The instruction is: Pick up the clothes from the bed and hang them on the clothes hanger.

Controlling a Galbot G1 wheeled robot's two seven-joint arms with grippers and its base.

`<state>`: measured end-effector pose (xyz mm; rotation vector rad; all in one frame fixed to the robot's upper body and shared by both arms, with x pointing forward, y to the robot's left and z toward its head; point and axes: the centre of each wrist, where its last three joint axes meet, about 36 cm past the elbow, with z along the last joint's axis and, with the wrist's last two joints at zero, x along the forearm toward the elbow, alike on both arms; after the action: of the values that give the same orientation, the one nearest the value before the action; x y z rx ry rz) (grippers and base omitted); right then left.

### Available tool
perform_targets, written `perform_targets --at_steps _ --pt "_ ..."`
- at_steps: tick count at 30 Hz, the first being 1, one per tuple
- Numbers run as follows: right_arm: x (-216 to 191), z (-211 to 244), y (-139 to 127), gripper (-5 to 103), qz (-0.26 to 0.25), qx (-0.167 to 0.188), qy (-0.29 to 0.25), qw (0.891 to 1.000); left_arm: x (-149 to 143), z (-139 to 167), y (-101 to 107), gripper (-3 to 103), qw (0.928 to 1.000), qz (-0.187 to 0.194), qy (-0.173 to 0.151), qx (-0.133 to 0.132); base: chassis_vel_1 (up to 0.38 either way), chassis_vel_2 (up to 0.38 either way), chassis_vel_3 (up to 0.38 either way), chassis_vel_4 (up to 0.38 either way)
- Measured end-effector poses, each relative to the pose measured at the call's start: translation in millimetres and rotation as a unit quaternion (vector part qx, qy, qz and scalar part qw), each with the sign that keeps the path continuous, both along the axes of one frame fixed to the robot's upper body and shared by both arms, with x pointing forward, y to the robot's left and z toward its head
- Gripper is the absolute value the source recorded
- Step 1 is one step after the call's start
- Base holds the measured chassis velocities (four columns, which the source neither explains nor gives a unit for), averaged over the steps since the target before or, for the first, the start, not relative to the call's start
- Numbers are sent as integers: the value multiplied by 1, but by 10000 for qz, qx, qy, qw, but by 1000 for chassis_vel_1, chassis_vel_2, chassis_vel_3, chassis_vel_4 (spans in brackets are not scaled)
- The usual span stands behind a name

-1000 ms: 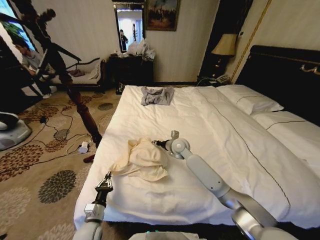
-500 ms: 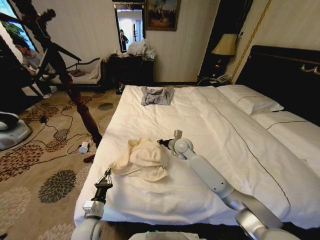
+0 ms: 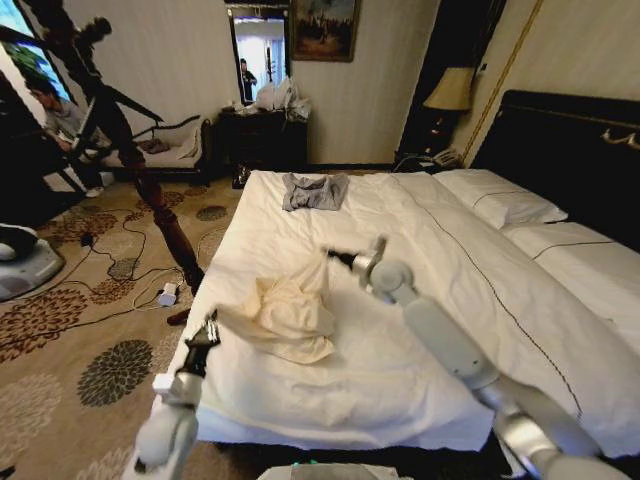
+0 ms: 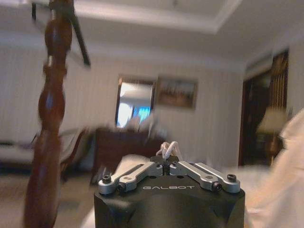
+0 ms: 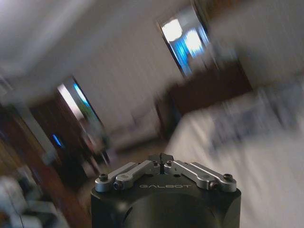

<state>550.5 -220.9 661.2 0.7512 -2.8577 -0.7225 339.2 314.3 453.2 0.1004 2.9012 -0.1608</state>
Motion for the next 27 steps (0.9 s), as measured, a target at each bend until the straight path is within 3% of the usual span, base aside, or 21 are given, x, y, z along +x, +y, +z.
perform_targets --at_steps 1,4,6,7,9,10,11,12,13,14,15,16,18,19,20,22,23,24,26,27 --pt "0 0 0 0 0 0 0 10000 0 0 0 1 10000 0 0 0 0 0 0 0" --pt "-26 74 -9 0 78 172 -738 9971 20 57 23 1 9990 12 -449 -83 0 0 0 0" --pt "-38 87 -8 0 81 157 -848 9962 20 63 27 1 9988 23 -477 -80 0 0 0 0" --pt "-49 92 -6 0 77 95 -880 9960 17 64 29 1 9989 34 -456 -63 0 0 0 0" --pt "-95 82 8 0 -34 -595 -745 9954 -3 40 27 1 9997 85 -194 146 0 0 0 0" --pt "-95 82 8 0 -34 -595 -745 9954 -3 40 27 1 9997 85 -194 146 0 0 0 0" --pt "-106 70 10 0 -126 -930 -615 9937 -12 28 25 1 9996 104 -86 231 0 0 0 0" --pt "-123 43 13 0 -317 -1551 -237 9871 -29 5 20 1 9991 149 139 370 0 0 0 0" --pt "-134 16 13 0 -443 -1958 211 9794 -42 -11 15 1 9984 181 327 423 0 0 0 0" --pt "-140 -5 14 0 -513 -2169 539 9734 -52 -23 10 1 9976 205 477 452 0 0 0 0" --pt "-140 -5 14 0 -513 -2169 539 9734 -52 -23 10 1 9976 205 477 452 0 0 0 0" --pt "-154 -51 15 0 -601 -2508 1194 9588 -67 -40 4 1 9961 244 677 506 0 0 0 0" --pt "-172 -99 17 -3 -606 -2793 1833 9406 -79 -54 -2 1 9943 302 847 569 0 0 0 0" --pt "-172 -99 17 -3 -606 -2793 1833 9406 -79 -54 -2 1 9943 302 847 569 0 0 0 0" --pt "-188 -129 20 1 -534 -2889 2421 9247 -86 -63 -6 1 9930 349 971 576 0 0 0 0" --pt "-199 -141 24 12 -458 -2924 2861 9113 -88 -64 -7 1 9926 373 996 584 0 0 0 0" --pt "-204 -143 26 12 -417 -2946 3063 9042 -88 -64 -7 1 9924 380 1002 600 0 0 0 0" --pt "-211 -143 26 22 -374 -2950 3240 8981 -87 -61 -6 1 9923 397 991 626 0 0 0 0" --pt "-215 -141 26 22 -346 -2943 3285 8968 -85 -59 -5 1 9923 411 971 650 0 0 0 0" --pt "-217 -137 24 28 -337 -2955 3268 8971 -84 -57 -5 1 9923 421 957 666 0 0 0 0"
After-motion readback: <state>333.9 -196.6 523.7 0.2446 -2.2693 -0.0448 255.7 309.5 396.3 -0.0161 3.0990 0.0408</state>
